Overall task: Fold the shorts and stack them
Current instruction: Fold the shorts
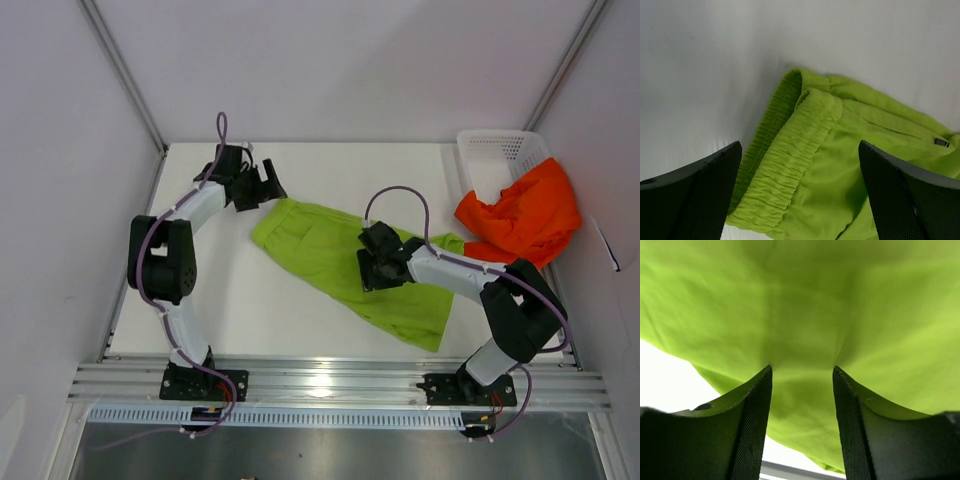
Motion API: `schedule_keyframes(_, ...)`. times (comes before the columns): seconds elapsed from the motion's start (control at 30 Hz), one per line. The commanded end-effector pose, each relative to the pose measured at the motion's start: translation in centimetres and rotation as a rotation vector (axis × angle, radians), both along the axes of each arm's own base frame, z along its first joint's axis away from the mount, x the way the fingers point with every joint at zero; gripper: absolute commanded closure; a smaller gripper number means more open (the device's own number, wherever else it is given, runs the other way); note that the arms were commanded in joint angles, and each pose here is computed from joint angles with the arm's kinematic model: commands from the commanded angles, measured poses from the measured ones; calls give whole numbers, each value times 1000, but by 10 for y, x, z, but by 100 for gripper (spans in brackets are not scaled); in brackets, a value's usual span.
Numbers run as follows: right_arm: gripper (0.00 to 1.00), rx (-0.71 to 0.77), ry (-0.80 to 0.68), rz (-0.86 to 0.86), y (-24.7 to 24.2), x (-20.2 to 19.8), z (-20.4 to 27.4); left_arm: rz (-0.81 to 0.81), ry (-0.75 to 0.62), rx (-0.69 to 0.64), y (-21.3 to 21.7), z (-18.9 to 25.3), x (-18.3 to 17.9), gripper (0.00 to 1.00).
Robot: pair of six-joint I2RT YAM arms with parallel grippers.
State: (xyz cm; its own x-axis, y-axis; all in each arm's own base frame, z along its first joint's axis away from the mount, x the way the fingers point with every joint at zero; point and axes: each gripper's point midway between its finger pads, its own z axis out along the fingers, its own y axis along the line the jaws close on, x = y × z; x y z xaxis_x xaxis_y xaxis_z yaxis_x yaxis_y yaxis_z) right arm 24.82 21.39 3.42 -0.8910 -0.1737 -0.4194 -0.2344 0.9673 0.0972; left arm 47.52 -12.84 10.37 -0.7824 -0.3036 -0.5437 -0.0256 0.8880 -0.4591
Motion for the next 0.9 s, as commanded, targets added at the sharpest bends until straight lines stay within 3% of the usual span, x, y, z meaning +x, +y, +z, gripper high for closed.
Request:
schedule_keyframes(0.0,46,31,-20,12,7,18,10,-108,18,-24,-16,-19,-13,1)
schedule_keyframes(0.23,46,57,-21,-6,4,26,13,-169,86,20,-34,-46,-8,1)
schedule_keyframes(0.37,46,73,-24,-12,3,30,16,-195,122,85,-42,-56,-12,12)
schedule_keyframes(0.4,46,76,-26,-15,3,30,18,-180,188,140,-34,-72,-22,14)
schedule_keyframes(0.5,46,72,-34,-11,2,32,21,-143,217,206,-33,-75,-15,27)
schedule_keyframes(0.53,47,73,-35,-15,1,33,22,-132,220,223,-32,-76,-15,39)
schedule_keyframes(0.73,50,40,-39,-11,-4,33,22,-123,282,305,-27,-86,-25,83)
schedule_keyframes(0.87,50,21,-27,-1,-4,36,17,-37,263,341,-7,-78,-41,92)
